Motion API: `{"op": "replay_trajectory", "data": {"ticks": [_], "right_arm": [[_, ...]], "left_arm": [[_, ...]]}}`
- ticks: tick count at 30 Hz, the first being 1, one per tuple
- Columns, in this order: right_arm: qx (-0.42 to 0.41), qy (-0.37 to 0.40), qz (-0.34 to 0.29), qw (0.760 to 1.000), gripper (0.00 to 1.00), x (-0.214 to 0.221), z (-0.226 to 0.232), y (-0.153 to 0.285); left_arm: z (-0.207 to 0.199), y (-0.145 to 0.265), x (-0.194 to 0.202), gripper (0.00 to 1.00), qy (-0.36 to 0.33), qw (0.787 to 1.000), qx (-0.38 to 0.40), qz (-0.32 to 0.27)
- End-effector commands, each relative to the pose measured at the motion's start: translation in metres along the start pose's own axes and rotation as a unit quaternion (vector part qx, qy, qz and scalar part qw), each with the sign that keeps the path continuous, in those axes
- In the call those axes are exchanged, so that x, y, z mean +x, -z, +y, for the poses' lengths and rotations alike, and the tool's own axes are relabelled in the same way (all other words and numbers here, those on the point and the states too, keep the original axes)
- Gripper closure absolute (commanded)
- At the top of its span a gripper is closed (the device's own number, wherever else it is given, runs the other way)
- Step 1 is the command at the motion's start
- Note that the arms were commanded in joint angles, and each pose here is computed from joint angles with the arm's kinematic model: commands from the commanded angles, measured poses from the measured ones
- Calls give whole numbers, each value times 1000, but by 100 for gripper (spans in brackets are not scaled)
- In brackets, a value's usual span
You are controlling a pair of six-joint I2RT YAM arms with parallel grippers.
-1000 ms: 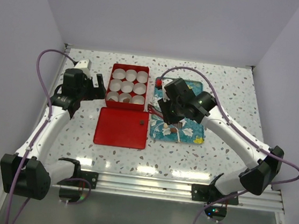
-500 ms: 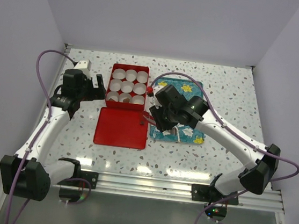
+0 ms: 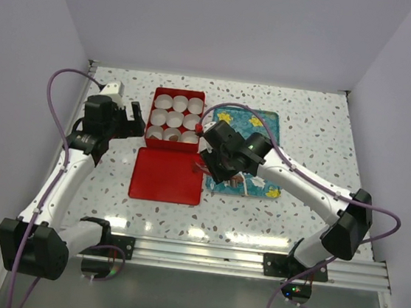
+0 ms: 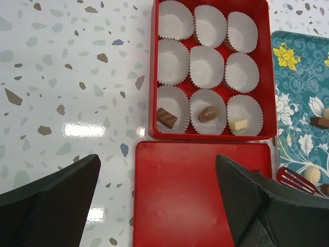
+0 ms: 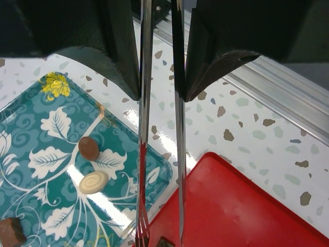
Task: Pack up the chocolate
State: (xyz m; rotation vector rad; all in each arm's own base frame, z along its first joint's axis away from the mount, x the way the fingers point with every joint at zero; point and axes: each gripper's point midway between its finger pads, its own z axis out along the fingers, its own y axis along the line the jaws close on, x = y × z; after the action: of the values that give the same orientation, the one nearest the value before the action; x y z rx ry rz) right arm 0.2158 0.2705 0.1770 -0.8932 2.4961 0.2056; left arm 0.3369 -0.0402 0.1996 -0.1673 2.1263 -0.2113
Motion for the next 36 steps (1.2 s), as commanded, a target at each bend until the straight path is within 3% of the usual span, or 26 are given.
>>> {"op": "replay_trajectory", "data": {"ticks": [1,24,30,36], "right_arm": [[10,-3,-16,1000,58,-9,1,-4],[34,16,5,999,61,-10,5,-29],[43,20,8,999,73,-10,3,-26],[55,20,-12,998,75,-27,-2,-9]], "left_arm": [[1,5,0,0,-14,1000,0,-6],[1,1,2,0,-19,1000,2,-4],[1,-1,2,0,-19,1000,3,-4],[-1,-3,1,0,-18,1000,7,-4]]}}
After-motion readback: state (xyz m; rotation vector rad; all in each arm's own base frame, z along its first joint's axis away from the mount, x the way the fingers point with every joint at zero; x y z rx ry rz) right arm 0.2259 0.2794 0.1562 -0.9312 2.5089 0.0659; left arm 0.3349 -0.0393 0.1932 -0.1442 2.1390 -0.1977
